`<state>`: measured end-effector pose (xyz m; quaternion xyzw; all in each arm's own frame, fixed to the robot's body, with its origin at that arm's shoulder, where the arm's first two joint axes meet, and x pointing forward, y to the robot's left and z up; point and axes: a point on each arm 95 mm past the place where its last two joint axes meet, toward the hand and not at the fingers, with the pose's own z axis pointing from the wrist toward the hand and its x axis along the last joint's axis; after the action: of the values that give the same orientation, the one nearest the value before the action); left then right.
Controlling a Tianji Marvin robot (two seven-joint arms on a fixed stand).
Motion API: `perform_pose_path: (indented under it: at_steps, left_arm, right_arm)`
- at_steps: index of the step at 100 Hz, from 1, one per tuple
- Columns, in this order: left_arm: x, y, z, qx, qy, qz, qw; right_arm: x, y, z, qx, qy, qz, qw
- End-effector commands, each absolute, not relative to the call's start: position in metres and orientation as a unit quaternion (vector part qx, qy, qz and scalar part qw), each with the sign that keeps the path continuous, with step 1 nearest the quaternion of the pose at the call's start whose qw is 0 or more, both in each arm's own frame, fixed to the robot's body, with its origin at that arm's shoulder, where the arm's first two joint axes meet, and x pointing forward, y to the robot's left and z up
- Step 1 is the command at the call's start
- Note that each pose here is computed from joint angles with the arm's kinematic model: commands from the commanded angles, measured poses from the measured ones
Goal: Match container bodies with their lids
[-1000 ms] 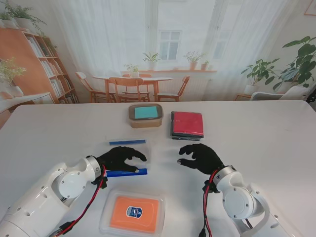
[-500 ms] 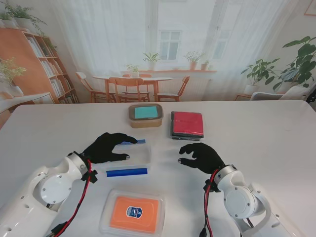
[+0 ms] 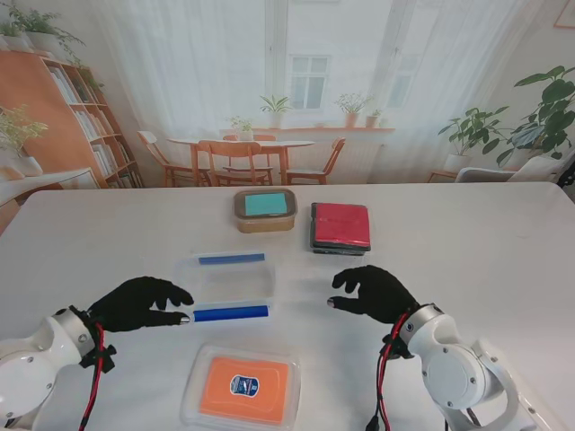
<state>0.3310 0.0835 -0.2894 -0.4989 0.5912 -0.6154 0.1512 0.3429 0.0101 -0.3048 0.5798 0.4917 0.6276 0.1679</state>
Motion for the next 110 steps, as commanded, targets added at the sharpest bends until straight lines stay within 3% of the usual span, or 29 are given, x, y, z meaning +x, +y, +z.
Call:
perform_pose_path:
  at_steps: [1, 72, 110]
  left_arm:
    - [0.324, 0.089, -0.295, -0.510, 0.598, -0.598, 0.155]
    - [0.292, 0.083, -0.334, -0.646, 0.601, -0.466, 0.062]
    - [0.289, 0.080, -0.344, -0.664, 0.611, -0.428, 0.054]
  right_arm:
    - [0.336, 0.010, -0.309, 0.589, 0.503, 0.612, 0.160]
    - [0.292, 0.029, -0.337, 0.675, 0.561, 0.472, 0.083]
    - [0.285, 0.038, -0.344, 0.697, 0.561, 0.441, 0.066]
